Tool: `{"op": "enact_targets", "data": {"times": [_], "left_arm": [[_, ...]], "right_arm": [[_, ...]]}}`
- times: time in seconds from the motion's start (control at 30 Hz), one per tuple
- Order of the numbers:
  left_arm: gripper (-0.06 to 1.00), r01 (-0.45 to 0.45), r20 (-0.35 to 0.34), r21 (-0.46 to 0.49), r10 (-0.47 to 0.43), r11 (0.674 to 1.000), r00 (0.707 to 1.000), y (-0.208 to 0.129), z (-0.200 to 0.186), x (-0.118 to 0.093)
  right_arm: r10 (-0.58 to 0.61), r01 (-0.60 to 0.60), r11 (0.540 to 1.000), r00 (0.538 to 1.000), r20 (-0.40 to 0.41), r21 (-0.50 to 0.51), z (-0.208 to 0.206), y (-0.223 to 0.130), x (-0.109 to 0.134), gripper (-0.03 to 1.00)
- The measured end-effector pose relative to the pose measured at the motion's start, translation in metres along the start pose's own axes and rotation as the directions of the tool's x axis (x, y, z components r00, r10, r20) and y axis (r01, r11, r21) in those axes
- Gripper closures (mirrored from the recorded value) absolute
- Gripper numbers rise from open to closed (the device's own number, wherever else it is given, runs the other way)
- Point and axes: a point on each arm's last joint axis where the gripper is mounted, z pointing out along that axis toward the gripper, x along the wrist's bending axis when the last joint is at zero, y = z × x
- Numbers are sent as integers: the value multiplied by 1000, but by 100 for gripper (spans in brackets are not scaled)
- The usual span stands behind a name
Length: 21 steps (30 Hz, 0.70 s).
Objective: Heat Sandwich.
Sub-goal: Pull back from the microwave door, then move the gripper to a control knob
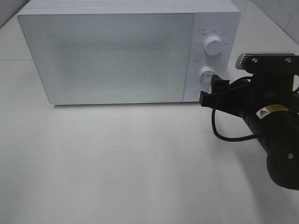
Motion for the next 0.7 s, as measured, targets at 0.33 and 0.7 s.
{"op": "enact_targets", "data": {"times": [0.33,0.7], "left_arm": [[-2,0,0,0,0,1000,1000,0,0,0],[-2,0,0,0,0,1000,1000,0,0,0]], "right_arm": [[-7,7,1000,1000,-9,9,29,-6,18,20],[-9,10,999,1000,-11,30,59,-10,22,20]]}}
